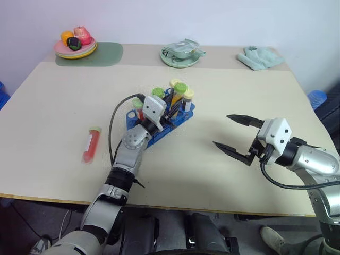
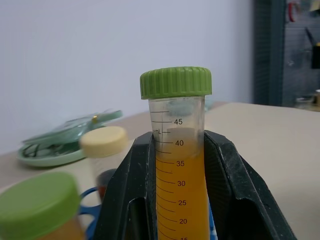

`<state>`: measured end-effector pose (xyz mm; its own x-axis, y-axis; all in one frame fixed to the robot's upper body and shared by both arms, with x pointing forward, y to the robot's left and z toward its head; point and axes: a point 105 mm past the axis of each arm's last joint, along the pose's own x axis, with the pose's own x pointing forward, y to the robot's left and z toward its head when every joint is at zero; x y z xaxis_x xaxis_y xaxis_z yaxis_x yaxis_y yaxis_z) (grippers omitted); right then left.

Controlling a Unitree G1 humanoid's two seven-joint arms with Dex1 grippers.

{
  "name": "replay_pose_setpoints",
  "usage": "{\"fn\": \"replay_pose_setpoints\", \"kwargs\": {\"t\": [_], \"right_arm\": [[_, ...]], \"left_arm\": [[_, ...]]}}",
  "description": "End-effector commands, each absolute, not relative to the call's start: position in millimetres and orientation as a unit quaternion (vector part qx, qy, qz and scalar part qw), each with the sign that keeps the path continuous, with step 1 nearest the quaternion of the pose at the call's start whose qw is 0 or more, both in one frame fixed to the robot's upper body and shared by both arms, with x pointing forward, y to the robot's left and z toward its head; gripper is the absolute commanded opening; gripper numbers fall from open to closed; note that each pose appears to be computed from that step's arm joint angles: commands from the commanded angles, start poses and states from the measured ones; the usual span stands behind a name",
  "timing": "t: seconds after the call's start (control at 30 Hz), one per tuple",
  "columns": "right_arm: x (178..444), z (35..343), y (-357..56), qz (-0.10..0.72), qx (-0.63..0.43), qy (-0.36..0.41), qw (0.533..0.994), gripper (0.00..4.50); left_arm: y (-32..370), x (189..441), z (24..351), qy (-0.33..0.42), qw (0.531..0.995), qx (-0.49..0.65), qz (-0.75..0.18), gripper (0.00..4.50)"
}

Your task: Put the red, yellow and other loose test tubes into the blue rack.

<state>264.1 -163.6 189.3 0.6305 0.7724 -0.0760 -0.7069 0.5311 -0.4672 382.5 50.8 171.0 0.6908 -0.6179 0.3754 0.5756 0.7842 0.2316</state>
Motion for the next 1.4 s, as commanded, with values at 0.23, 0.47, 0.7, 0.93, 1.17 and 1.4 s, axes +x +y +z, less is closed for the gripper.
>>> {"fn": "replay_pose_setpoints", "kwargs": {"t": [0.23,0.47,0.7,0.93,1.17,1.4], "right_arm": [[261.4,207.3,-157.9,0.420,-0.241,-0.102,0.869,4.23],[260.5,207.7,-158.0,0.414,-0.241,-0.101,0.872,4.23],[258.4,206.6,-160.9,0.408,-0.241,-0.099,0.875,4.23],[257.0,205.6,-162.0,0.405,-0.241,-0.098,0.876,4.23],[257.4,203.8,-163.0,0.406,-0.239,-0.097,0.877,4.23],[257.1,203.7,-162.9,0.407,-0.240,-0.097,0.876,4.23]], "left_arm": [[52.4,378.5,156.0,-0.199,0.916,0.038,-0.346,0.76],[41.3,374.3,156.1,-0.196,0.906,0.031,-0.375,0.76],[39.2,375.8,157.2,-0.193,0.903,0.029,-0.382,0.76],[48.6,379.5,149.8,-0.183,0.911,0.035,-0.367,0.76],[53.4,376.0,142.9,-0.176,0.913,0.039,-0.366,0.76],[58.6,380.5,139.3,-0.168,0.920,0.038,-0.352,0.76]]}}
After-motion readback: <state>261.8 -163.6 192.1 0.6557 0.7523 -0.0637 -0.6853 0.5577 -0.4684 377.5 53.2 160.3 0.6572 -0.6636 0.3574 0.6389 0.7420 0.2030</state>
